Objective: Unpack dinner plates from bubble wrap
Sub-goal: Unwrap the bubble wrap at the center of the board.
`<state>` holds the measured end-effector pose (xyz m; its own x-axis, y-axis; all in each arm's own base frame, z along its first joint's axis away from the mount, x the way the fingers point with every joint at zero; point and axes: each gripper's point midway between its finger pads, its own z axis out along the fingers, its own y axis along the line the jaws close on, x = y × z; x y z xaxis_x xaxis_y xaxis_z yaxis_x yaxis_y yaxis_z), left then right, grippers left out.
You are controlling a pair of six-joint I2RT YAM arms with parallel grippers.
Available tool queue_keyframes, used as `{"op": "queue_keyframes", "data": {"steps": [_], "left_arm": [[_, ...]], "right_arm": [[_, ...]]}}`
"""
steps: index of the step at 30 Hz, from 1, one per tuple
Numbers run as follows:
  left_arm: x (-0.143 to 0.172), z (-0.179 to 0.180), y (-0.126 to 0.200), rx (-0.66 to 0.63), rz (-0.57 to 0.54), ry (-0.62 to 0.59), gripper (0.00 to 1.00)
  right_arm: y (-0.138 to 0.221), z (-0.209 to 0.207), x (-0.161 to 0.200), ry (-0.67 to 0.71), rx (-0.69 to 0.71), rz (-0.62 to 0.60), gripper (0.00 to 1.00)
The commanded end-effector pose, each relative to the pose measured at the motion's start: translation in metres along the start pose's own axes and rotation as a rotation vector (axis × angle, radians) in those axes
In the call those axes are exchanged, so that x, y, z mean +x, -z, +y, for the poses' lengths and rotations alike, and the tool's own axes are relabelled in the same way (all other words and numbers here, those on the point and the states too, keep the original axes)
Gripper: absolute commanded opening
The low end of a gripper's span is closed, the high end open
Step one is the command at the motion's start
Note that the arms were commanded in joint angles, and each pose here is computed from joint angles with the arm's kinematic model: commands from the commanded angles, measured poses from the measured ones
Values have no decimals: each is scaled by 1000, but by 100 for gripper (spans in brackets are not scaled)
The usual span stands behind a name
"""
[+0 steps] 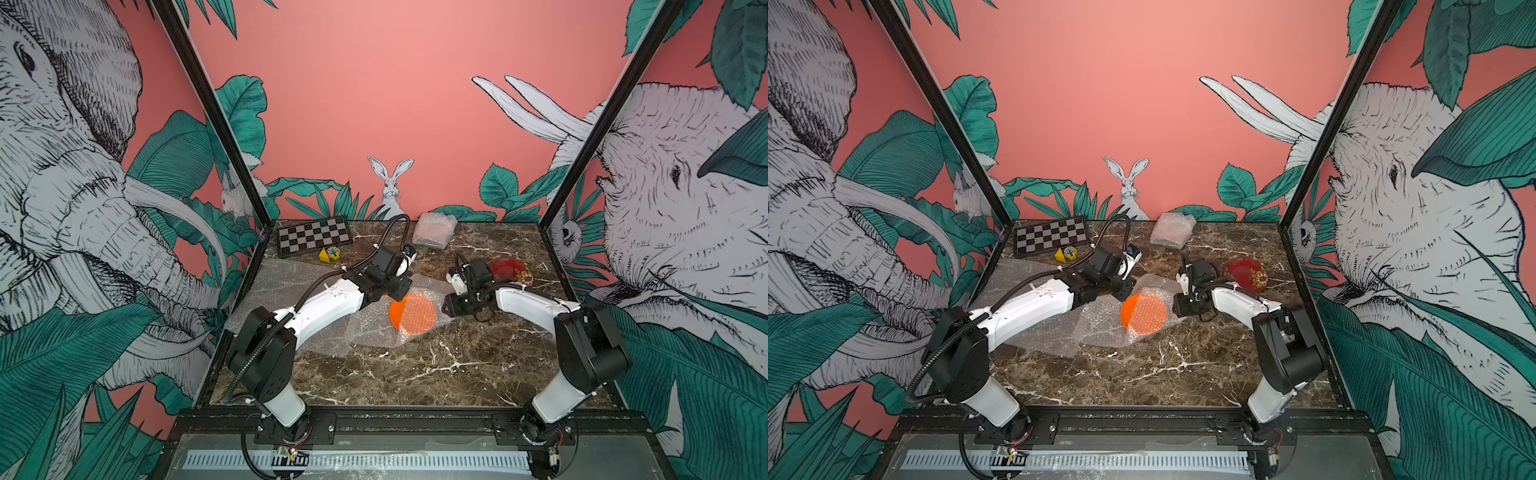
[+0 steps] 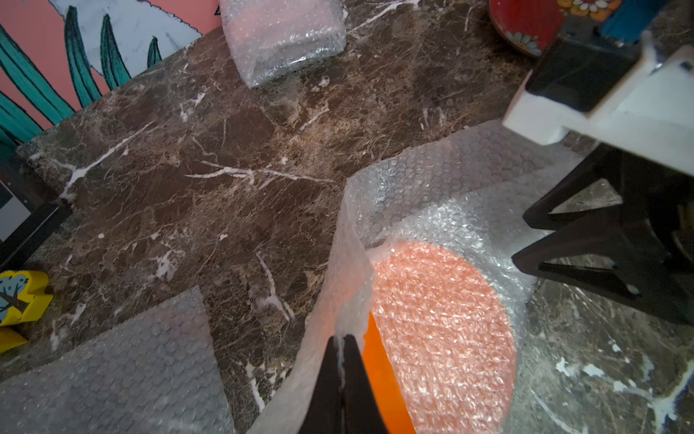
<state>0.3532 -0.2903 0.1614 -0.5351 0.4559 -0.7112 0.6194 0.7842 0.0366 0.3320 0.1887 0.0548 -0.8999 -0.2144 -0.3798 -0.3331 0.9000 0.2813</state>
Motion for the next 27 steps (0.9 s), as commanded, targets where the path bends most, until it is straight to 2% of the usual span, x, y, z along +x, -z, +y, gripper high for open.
{"op": "queue_keyframes", "data": {"steps": [1,12,20,27], "left_arm": [[9,17,3,-31,24,89,0],[36,55,5,-110,58,230,0],[49,66,1,-135,85,284,0],[54,77,0,-158,99,318,0]], "right_arm": [[1,-9,-16,0,66,-31,47],[-11,-20,-24,25,122,3,47],[-19,-18,-37,47,113,12,46],[-26,-16,-46,60,107,22,41]]}}
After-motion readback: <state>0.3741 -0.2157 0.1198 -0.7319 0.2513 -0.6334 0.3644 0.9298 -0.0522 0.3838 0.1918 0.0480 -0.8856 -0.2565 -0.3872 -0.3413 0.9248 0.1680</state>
